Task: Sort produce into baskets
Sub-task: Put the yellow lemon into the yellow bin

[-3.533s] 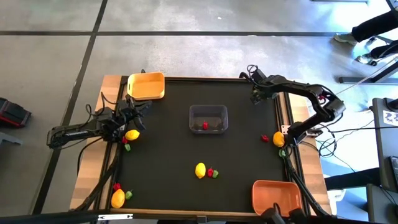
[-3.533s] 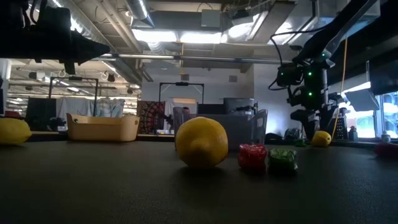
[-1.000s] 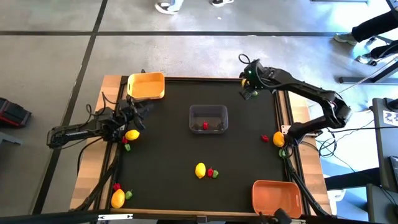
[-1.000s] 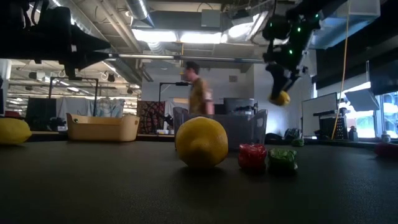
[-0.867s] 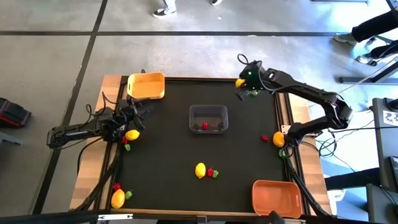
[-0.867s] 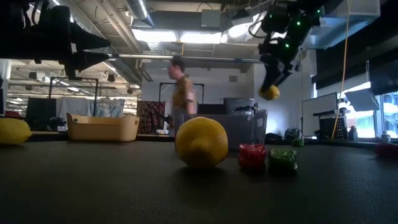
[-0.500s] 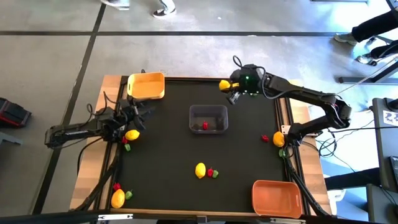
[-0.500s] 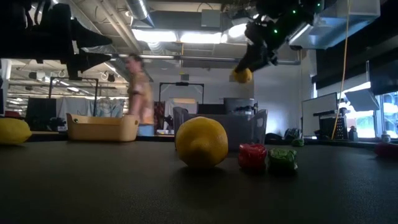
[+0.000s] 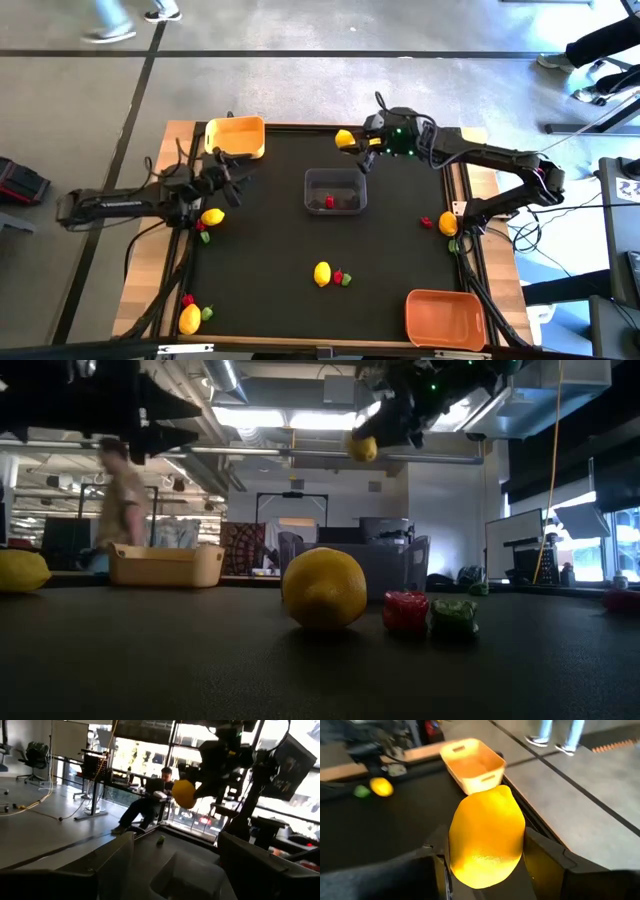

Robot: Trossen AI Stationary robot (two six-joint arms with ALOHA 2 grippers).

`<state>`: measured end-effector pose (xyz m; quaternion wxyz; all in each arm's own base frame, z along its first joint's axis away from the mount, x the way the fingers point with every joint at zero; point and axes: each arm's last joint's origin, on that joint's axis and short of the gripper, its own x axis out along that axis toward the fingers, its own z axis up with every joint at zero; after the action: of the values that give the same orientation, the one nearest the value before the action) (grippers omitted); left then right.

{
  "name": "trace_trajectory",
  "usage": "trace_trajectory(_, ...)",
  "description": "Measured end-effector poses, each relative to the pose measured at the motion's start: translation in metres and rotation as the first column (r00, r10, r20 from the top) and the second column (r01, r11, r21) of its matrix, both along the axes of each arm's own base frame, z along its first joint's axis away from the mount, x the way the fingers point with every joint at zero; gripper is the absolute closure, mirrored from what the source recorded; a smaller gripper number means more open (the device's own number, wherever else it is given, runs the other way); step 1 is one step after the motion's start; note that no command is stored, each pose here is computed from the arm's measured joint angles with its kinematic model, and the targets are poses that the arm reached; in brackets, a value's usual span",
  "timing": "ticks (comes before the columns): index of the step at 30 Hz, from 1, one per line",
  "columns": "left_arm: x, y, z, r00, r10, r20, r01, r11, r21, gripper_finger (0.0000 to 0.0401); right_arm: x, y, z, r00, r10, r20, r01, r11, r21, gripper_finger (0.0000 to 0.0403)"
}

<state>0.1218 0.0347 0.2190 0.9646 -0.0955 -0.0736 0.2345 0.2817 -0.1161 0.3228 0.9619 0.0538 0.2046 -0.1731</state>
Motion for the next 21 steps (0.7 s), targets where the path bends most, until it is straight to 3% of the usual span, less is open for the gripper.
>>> trace_trajectory(12,0.045,0.008,0.018,0.987,-0.075,-0.144,0.073,0.997,-0.022,0.0116,0.006,0.008,0.007,0.980,0.171,0.097,-0.174,0.984,0.022,0.0247)
trace_trajectory(21,0.070,0.011,0.027,0.987,-0.146,-0.070,0.146,0.989,-0.002,0.0116,0.014,0.031,0.009,0.955,0.280,0.095,-0.275,0.960,-0.060,0.0247)
